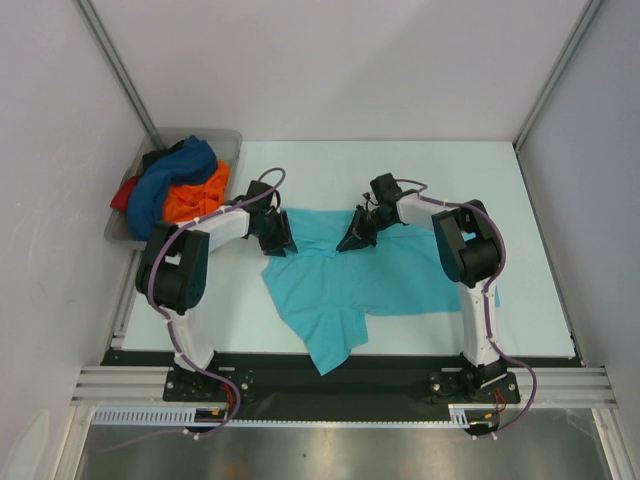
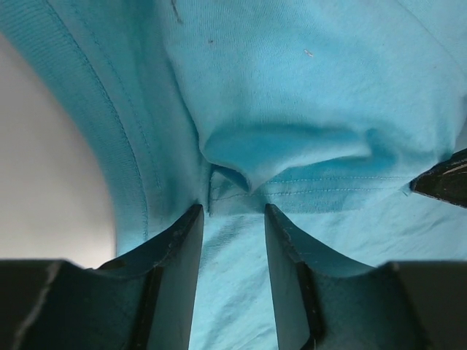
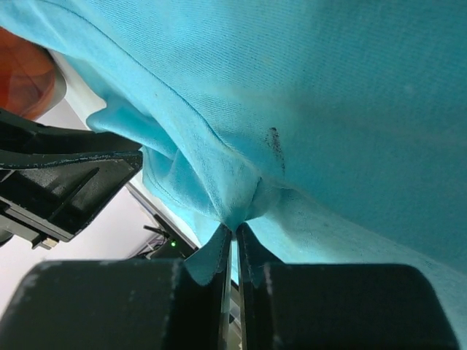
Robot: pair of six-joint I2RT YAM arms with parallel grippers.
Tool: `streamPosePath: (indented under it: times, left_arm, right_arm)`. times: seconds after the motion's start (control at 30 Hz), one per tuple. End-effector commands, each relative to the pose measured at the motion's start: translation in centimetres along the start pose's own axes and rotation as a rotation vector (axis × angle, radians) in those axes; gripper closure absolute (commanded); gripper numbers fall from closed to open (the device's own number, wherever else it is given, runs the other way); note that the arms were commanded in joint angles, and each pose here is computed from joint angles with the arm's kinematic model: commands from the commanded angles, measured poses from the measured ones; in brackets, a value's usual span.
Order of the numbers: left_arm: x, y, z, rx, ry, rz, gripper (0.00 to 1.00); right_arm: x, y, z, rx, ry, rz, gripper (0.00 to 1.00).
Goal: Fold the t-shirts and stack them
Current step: Fold the tshirt
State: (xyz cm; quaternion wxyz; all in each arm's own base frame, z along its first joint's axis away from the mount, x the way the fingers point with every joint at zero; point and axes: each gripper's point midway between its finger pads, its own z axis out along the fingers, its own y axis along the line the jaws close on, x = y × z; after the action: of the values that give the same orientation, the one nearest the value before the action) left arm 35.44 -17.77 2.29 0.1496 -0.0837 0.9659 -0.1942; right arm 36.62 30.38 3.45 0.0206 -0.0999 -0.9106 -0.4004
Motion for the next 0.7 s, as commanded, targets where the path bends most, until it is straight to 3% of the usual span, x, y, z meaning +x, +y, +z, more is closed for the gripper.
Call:
streamPosePath:
  times: [0.0, 0.13, 0.27, 0.43, 0.53, 0.57, 0.67]
  left_arm:
    - [-0.5, -0.4, 0.2, 0.016, -0.017, -0.015, 0.57]
    - [-1.3, -0.7, 0.2, 0.019, -0.040, -0.006, 0.66]
    - [-1.7, -0.8, -0.3, 0.011, -0.053, -0.004, 0.90]
    - [-1.8, -1.1, -1.6, 0.009, -0.060, -0.006, 0.94]
    - [-1.9, -1.4, -2.2, 0.010, -0.064, -0.004, 0.98]
    - [-2.0, -1.5, -2.4, 0.010, -0.066, -0.004, 0.98]
    - [-2.0, -1.4, -2.5, 0.001, -0.059, -0.005, 1.00]
  right_arm:
    - [0.1, 2.2, -1.6, -0.054, -0.015, -0.053, 0.91]
    - [0.3, 1.5, -1.5, -0.038, -0.003, -0.054, 0.89]
    - [0.3, 0.3, -1.2, 0.002, 0.011, -0.071, 0.85]
    - [0.4, -0.5, -0.9, 0.021, 0.023, -0.083, 0.81]
    - [0.3, -0.2, -1.1, 0.012, 0.017, -0.092, 0.89]
    - [0.2, 0.0, -1.1, 0.004, 0.016, -0.094, 0.99]
    - [0.0, 0.5, -1.4, -0.003, 0.011, -0.103, 1.00]
